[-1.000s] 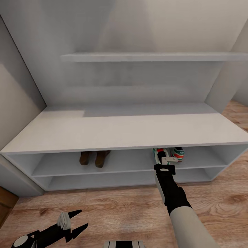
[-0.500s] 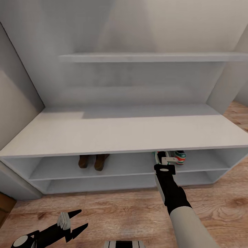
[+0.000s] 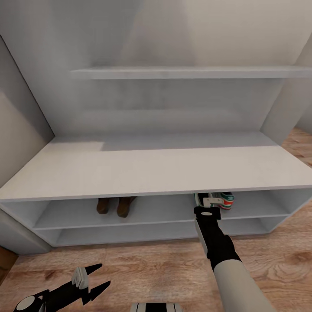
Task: Pick up the two gym shoes and the two sandals from the corridor floor and place them onto the hallstand (shoe rack) in the corridor, making sure they are on the rack and not on the floor. Arrange them so the two gym shoes are next to each other and the two sandals are next to each other.
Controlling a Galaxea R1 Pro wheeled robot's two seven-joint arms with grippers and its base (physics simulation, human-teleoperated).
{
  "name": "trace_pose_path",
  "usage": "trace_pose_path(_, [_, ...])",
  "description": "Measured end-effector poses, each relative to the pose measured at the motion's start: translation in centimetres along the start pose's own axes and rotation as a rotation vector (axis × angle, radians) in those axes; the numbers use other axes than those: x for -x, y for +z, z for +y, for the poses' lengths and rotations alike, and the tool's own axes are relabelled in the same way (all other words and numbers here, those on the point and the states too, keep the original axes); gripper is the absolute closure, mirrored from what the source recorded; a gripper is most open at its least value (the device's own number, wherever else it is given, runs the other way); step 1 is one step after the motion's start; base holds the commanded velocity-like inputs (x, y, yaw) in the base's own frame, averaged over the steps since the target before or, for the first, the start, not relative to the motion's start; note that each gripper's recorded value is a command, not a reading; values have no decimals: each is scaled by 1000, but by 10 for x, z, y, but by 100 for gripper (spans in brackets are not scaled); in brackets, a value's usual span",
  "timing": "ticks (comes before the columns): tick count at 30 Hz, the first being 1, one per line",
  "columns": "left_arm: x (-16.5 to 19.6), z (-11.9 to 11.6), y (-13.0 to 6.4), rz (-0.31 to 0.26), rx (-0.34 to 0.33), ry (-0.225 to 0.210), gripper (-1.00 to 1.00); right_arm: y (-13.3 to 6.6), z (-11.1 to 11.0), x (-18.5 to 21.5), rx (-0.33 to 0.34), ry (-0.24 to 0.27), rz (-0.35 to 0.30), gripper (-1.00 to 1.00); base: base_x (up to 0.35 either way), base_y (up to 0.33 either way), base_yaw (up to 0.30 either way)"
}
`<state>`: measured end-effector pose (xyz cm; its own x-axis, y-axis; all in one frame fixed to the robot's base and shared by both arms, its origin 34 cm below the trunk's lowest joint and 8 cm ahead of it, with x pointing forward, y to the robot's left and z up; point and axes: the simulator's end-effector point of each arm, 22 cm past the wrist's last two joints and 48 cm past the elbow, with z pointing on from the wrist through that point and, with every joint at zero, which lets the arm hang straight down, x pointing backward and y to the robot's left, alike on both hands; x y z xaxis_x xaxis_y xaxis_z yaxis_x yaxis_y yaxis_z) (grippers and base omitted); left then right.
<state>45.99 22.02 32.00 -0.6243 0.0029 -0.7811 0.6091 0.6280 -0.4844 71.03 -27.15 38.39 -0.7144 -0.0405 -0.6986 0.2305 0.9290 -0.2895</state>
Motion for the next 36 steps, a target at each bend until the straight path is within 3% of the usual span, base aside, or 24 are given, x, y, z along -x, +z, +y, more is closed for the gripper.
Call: trace_pose_path(36, [1, 0, -1, -2, 0, 0, -100, 0, 0, 0, 0, 0, 0, 100, 45, -28, 0])
